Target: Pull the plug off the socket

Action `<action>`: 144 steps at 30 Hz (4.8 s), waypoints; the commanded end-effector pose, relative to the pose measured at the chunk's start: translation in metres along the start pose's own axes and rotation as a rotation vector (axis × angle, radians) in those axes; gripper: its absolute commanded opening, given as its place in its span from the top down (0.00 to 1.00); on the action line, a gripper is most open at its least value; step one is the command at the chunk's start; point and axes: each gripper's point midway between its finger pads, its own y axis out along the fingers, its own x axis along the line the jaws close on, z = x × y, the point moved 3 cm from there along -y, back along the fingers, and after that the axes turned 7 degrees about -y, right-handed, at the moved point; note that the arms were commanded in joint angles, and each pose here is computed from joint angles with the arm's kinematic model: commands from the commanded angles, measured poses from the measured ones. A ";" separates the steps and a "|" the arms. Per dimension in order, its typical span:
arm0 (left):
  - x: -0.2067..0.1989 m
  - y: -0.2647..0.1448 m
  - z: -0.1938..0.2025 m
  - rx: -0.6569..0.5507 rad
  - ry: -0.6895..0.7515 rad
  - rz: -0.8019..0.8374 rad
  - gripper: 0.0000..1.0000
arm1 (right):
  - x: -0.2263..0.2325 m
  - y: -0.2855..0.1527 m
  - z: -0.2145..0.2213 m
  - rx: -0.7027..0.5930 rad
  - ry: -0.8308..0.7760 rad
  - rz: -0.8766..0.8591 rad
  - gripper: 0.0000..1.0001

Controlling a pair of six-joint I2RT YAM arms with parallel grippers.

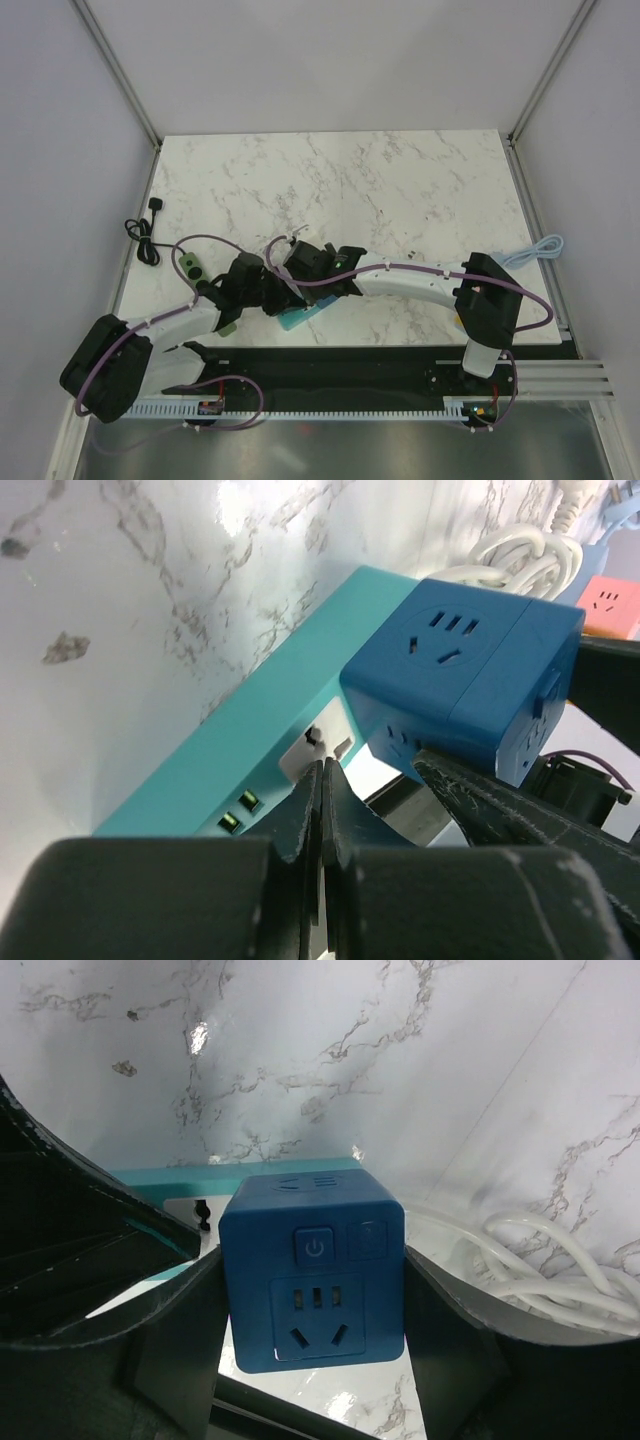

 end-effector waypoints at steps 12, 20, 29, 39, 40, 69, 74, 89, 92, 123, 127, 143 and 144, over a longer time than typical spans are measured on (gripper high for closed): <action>0.084 0.007 0.019 0.035 -0.053 -0.332 0.98 | 0.006 0.007 -0.006 -0.048 0.017 -0.005 0.50; 0.110 0.007 0.028 0.017 -0.086 -0.368 0.98 | 0.006 0.006 -0.013 -0.078 0.027 -0.004 0.92; 0.127 0.010 0.038 0.047 -0.123 -0.415 0.98 | -0.011 -0.026 -0.049 -0.226 0.095 0.052 1.00; 0.120 0.014 0.034 0.038 -0.106 -0.400 0.98 | -0.022 -0.059 -0.078 -0.371 0.138 0.053 1.00; 0.120 0.013 0.033 0.034 -0.102 -0.402 0.98 | -0.023 -0.060 -0.078 -0.372 0.138 0.055 1.00; 0.000 -0.016 -0.009 -0.075 0.240 -0.036 0.95 | -0.058 -0.067 -0.042 -0.396 0.190 0.064 1.00; -0.049 -0.042 -0.010 -0.076 0.379 0.139 0.53 | -0.061 -0.066 -0.022 -0.397 0.156 0.011 1.00; -0.089 -0.062 0.005 0.093 0.491 0.253 0.06 | -0.063 -0.094 0.018 -0.479 0.025 -0.164 1.00; -0.089 -0.055 0.015 0.168 0.476 0.318 0.06 | -0.063 -0.100 0.021 -0.496 0.019 -0.197 1.00; -0.032 0.004 0.015 0.077 0.200 0.003 0.98 | -0.061 -0.098 0.029 -0.517 0.205 -0.239 1.00; -0.027 0.006 0.019 0.113 0.218 -0.005 0.98 | -0.075 -0.091 0.023 -0.490 0.284 -0.130 1.00; -0.022 0.022 0.017 0.133 0.266 0.002 0.83 | -0.170 -0.038 -0.100 -0.813 0.399 0.250 1.00; -0.025 0.024 0.017 0.141 0.273 0.016 0.79 | -0.177 -0.033 -0.106 -0.836 0.392 0.291 1.00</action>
